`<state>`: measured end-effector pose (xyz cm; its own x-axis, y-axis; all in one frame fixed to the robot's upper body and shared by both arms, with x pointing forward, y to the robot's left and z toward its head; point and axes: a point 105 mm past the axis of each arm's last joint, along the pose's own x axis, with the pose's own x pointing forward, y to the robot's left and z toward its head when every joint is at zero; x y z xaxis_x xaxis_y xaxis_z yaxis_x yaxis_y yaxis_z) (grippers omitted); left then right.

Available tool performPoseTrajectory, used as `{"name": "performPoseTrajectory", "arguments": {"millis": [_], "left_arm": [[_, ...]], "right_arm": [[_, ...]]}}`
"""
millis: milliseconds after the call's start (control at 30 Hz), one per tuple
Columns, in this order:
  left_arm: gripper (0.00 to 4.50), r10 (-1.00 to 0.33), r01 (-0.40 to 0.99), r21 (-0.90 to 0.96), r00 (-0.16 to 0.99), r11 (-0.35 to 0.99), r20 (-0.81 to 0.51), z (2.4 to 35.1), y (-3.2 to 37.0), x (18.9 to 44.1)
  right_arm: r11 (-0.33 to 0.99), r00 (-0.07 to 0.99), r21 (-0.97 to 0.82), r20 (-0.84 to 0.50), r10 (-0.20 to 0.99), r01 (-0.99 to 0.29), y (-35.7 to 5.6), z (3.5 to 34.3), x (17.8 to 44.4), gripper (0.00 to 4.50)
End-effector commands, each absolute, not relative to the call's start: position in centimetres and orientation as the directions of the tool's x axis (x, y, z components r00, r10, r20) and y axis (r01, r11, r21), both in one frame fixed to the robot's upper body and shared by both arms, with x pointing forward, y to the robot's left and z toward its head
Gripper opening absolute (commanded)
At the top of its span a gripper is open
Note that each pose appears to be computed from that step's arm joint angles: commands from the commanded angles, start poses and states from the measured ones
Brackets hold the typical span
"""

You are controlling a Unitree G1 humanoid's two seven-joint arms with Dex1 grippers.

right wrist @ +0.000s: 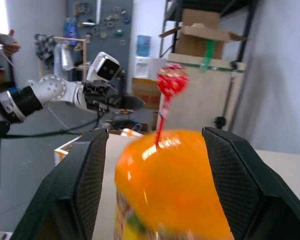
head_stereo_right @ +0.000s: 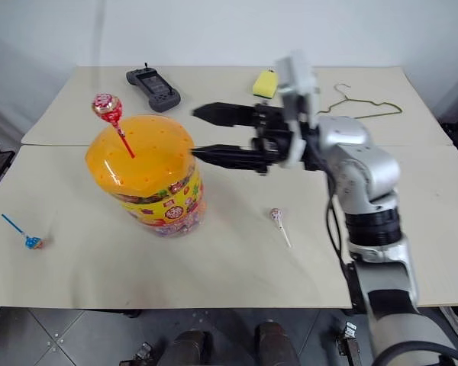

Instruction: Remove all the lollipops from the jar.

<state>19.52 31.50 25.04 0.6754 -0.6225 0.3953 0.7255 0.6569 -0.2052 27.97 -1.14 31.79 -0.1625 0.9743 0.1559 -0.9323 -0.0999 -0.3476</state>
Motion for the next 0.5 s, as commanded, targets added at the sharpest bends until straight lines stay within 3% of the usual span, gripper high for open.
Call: {"name": "performPoseTrajectory", "arguments": {"millis": [33,133,400,500], "left_arm": [[4.34,-0.687,0.79,-0.131,0.592,0.599,0.422,26.8,29.9,19.7],[4.34,-0.709,0.814,-0.111,0.556,0.571,0.433,27.2,29.2,20.0],[4.34,-0.703,0.816,-0.128,0.555,0.563,0.446,26.8,29.3,20.2],[4.34,-0.704,0.818,-0.122,0.55,0.562,0.448,26.8,29.2,20.0]], "right_arm": [[-0.125,-0.189,-0.368,0.143,0.972,-0.921,1.5,32.6,27.0,3.14],[-0.177,-0.232,-0.341,0.126,0.965,-0.923,3.6,32.5,25.9,3.14],[-0.126,-0.164,-0.304,0.1,0.981,-0.944,7.0,31.3,26.5,3.14],[-0.081,-0.112,-0.285,0.092,0.989,-0.955,7.5,30.9,27.5,2.49]]}}
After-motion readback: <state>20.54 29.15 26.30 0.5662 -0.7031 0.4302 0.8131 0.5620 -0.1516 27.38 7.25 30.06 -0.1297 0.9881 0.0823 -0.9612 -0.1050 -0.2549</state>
